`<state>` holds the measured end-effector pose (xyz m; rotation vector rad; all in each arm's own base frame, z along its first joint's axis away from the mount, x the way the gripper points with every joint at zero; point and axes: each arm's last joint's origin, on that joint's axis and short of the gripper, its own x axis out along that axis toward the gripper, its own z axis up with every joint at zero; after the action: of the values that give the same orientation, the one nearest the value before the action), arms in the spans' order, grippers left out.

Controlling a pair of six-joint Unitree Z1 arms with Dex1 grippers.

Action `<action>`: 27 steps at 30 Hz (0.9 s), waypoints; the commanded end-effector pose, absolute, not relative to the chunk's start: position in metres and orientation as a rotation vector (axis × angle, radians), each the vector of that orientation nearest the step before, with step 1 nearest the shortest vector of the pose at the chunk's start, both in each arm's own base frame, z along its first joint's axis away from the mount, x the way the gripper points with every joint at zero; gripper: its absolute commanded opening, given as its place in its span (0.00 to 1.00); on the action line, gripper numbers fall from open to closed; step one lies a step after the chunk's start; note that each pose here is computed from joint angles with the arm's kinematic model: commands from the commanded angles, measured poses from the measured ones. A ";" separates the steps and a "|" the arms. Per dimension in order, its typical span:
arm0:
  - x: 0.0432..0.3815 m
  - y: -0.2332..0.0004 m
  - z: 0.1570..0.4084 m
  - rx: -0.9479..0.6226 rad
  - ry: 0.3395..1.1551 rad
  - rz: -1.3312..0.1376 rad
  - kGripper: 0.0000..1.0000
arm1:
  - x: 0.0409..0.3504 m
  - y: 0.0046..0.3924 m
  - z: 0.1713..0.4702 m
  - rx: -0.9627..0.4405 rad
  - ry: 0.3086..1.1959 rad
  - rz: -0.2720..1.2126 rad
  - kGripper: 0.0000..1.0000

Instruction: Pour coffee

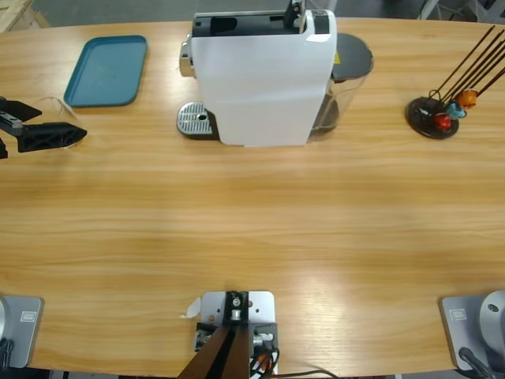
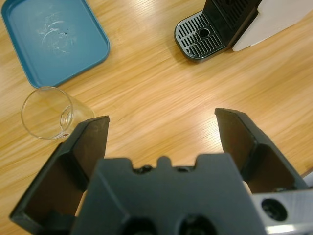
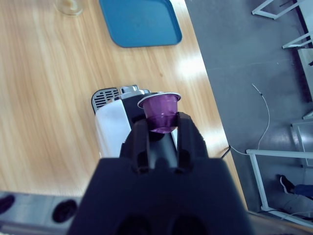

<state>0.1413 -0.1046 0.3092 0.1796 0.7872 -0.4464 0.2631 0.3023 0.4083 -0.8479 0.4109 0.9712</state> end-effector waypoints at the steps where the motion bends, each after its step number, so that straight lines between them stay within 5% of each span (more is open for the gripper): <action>1: 0.136 -0.102 0.301 0.192 0.795 -0.443 0.94 | 0.275 0.304 0.370 -0.868 0.508 0.961 0.09; 27: 0.137 -0.102 0.300 0.193 0.799 -0.442 0.94 | 0.285 0.316 0.348 -0.873 0.536 0.978 0.09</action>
<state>0.1414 -0.1047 0.3092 0.1792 0.7862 -0.4466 0.2707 0.3096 0.3778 -0.8676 0.4610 0.9778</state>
